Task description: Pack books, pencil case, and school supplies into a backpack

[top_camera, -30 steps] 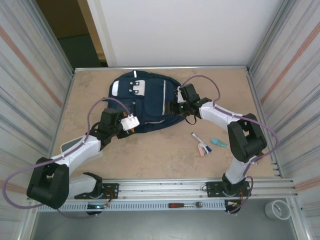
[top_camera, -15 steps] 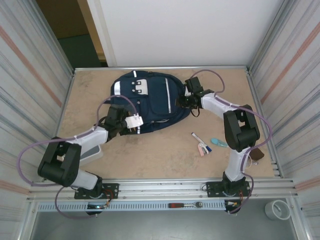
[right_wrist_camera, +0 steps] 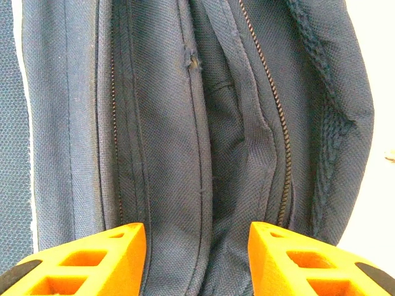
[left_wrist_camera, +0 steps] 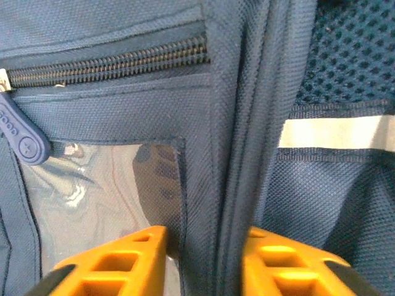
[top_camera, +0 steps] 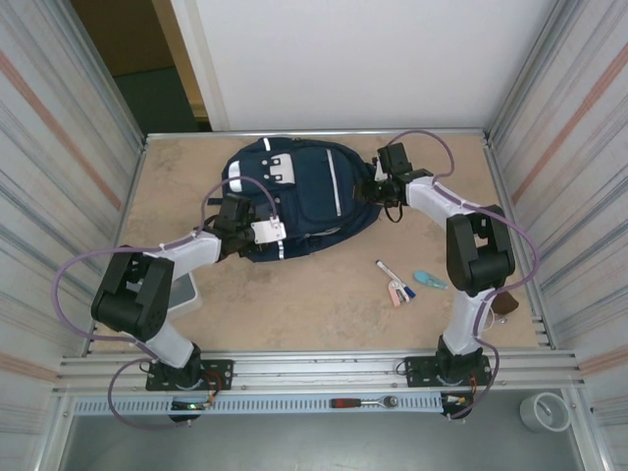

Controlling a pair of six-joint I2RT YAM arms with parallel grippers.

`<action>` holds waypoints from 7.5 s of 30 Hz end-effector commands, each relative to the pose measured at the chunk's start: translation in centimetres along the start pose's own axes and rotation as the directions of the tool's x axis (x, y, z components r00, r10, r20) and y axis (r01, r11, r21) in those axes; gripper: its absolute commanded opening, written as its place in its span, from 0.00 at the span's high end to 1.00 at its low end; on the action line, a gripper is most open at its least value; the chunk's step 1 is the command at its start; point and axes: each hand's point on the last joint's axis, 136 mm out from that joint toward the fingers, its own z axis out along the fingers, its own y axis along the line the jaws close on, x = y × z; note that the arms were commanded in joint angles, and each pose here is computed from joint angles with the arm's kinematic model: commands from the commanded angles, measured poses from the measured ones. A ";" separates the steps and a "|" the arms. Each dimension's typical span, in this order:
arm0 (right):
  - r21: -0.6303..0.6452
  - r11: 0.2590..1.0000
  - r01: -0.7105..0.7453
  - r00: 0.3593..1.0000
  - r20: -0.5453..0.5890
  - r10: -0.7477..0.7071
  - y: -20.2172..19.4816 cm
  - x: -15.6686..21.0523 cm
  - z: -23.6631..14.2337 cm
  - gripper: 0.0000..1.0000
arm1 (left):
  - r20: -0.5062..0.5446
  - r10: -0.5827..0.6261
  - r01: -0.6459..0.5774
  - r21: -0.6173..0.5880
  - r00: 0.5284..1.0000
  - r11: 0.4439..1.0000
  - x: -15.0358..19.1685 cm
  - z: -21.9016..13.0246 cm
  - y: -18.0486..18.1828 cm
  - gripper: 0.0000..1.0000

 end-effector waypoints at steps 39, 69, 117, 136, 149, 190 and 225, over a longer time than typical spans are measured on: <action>0.016 0.912 0.409 0.881 0.256 -0.399 12.1 11.9 -6.5 0.22 | 0.219 -0.119 0.098 0.102 0.969 0.990 -3.5 -3.3 -1.3 0.97; 0.161 0.924 0.348 0.863 0.330 -0.382 14.0 11.9 -1.6 0.39 | 0.324 -0.260 0.197 0.215 0.910 0.957 -5.6 -4.5 -0.6 1.00; 0.284 0.849 0.446 0.833 0.216 -0.510 13.6 10.6 -3.0 1.00 | 0.258 -0.247 0.203 0.186 0.934 0.961 -4.6 -3.5 -0.5 1.00; -0.124 0.925 0.360 0.933 0.061 -0.355 8.7 11.1 -3.1 1.00 | 0.271 -0.277 0.251 0.128 0.922 0.960 -3.2 -4.5 1.0 1.00; -0.179 0.927 0.329 0.944 0.082 -0.320 8.7 10.5 -1.9 0.81 | 0.285 -0.285 0.248 0.156 0.915 0.956 -3.7 -4.5 0.6 1.00; -0.077 0.946 0.316 0.941 0.156 -0.302 5.9 10.7 -3.4 1.00 | 0.175 -0.329 0.338 -0.020 0.928 0.941 0.0 -4.2 3.5 1.00; -0.296 0.911 0.289 0.957 0.132 -0.260 10.9 10.5 -7.7 1.00 | 0.444 0.071 -0.042 -0.076 0.893 0.996 -12.2 -3.8 1.0 0.93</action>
